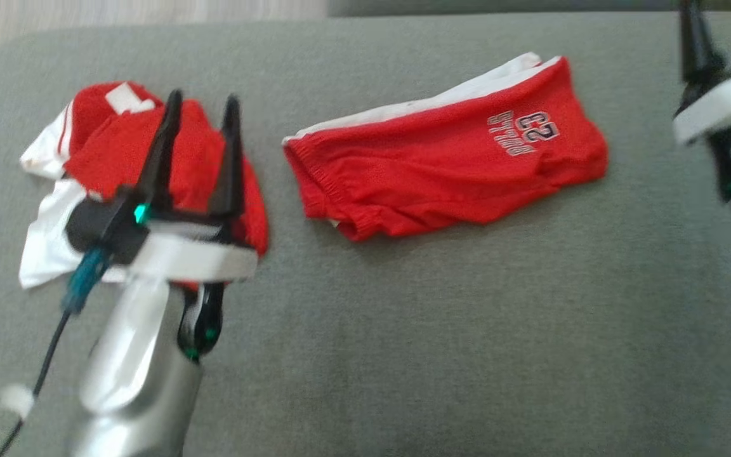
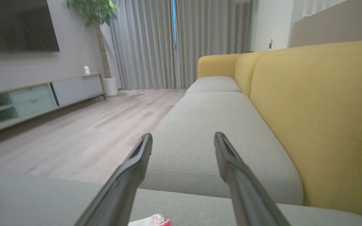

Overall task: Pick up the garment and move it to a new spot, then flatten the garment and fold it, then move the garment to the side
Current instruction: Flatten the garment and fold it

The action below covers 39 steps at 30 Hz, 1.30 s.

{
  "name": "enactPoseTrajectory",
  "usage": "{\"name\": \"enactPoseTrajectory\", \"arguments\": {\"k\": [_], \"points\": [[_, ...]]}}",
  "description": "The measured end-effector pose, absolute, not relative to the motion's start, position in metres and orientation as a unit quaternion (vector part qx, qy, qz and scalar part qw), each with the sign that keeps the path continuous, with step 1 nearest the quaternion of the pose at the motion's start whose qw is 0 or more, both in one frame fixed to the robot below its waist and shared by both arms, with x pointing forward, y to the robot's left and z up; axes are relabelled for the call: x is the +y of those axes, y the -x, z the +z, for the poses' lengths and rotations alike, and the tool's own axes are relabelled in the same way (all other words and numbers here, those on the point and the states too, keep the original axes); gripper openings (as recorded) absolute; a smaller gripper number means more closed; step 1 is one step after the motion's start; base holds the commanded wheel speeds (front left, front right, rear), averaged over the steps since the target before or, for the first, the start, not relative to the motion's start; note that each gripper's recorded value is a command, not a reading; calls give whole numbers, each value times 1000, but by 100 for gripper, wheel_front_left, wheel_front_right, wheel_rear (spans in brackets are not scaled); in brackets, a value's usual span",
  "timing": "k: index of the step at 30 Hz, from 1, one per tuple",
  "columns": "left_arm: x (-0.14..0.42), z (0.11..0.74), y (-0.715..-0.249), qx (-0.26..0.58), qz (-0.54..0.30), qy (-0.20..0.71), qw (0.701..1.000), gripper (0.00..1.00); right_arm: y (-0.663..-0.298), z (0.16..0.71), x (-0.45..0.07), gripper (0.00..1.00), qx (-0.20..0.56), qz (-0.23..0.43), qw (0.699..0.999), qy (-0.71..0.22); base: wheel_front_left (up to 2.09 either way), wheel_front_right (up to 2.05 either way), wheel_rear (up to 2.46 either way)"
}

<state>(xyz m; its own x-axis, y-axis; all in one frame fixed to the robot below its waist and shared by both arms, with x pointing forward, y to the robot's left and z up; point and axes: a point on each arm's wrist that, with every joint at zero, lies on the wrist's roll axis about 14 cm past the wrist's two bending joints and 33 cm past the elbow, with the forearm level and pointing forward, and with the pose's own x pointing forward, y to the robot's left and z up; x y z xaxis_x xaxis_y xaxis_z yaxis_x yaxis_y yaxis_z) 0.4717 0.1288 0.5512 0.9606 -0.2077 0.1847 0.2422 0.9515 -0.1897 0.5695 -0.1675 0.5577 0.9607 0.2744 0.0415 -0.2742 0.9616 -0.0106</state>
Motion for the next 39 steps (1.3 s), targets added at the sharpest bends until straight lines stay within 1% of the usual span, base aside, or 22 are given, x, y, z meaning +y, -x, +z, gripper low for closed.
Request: {"name": "enactPoseTrajectory", "arguments": {"k": [3,7,8,12,16,24,31,34,39], "points": [[131,551,-455,-88,-105,120,983,100,-540,554,-167,100,-37,124,991,-41,0,0,0],[131,530,-431,-63,-96,129,985,100,-494,533,-159,100,-36,102,990,-92,0,0,0],[129,519,-420,-48,-96,128,986,100,-472,521,-155,100,-31,87,989,-118,0,0,0],[123,508,-406,-34,-101,128,986,100,-435,497,-150,100,-9,68,989,-133,0,0,0],[122,508,-402,-35,-100,130,986,100,-416,483,-158,100,6,54,991,-123,0,0,0],[123,509,-401,-37,-103,123,986,100,-415,488,-154,100,-3,58,991,-120,0,0,0],[125,500,-402,-25,-99,123,987,100,-422,477,-148,100,12,66,992,-109,0,0,0],[124,495,-403,-18,-101,124,987,100,-434,469,-148,100,24,63,992,-103,0,0,0],[125,495,-411,-20,-101,121,987,100,-469,460,-147,100,48,57,992,-104,0,0,0]]}}
